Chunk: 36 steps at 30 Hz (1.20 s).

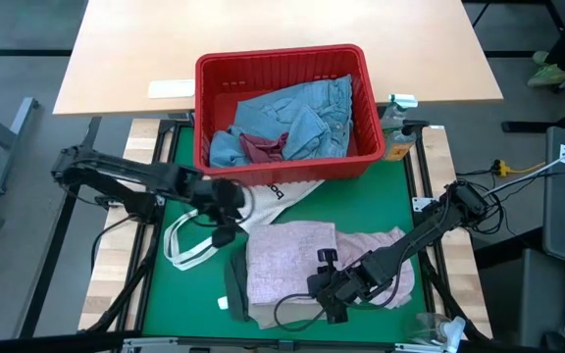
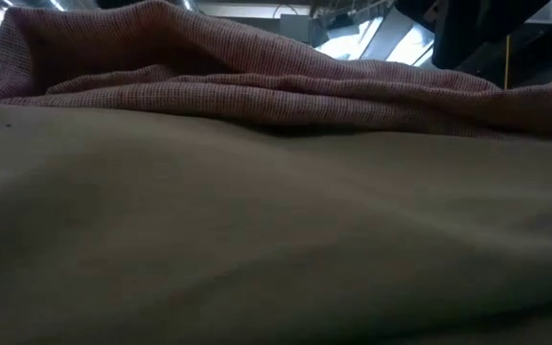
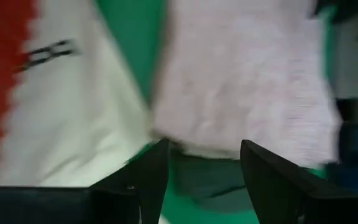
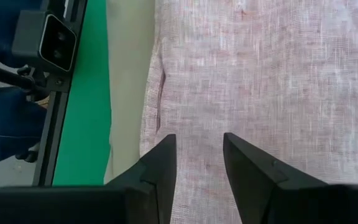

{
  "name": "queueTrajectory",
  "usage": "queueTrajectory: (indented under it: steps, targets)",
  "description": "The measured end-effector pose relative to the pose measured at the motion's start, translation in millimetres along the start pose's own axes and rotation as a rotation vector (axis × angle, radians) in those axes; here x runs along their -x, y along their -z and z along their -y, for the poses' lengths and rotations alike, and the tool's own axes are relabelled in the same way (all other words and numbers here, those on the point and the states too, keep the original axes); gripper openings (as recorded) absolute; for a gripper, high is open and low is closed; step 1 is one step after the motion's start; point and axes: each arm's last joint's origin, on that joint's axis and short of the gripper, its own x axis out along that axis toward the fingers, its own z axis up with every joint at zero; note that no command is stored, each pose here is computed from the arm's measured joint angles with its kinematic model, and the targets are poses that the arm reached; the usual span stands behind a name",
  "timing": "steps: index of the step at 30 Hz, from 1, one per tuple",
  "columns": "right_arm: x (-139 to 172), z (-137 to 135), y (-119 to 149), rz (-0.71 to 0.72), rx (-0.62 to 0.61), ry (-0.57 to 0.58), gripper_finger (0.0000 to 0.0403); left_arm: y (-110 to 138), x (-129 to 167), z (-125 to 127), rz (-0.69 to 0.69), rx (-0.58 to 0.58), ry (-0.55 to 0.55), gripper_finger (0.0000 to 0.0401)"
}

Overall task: Fold laundry
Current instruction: Fold the pink shirt

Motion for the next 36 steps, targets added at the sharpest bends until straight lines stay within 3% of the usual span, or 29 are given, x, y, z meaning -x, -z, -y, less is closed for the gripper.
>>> queueTrajectory:
  steps: [3,5,11,14,27,36]
  targets:
    - [0.0,0.2,0.1,-0.002,0.000,0.001,0.0131,22.6,2.8,1.5,0.037,0.024,-0.116,0.0190]
    - [0.0,0.3,0.2,-0.003,0.000,0.002,0.0131,39.3,-6.1,3.0,0.052,0.049,-0.135,0.0190]
    - [0.0,0.5,0.1,0.001,0.001,0.010,0.0131,78.8,-51.8,9.9,0.138,0.210,0.005,0.0190]
    - [0.0,0.5,0.1,0.002,0.001,0.010,0.0131,89.8,-67.1,11.8,0.183,0.219,0.080,0.0190]
    - [0.0,0.5,0.0,0.003,0.002,0.010,0.0131,94.9,-75.5,17.7,0.219,0.253,0.160,0.0190]
    - [0.1,0.5,0.0,0.002,0.002,0.010,0.0131,98.4,-105.9,24.2,0.167,0.326,0.178,0.0190]
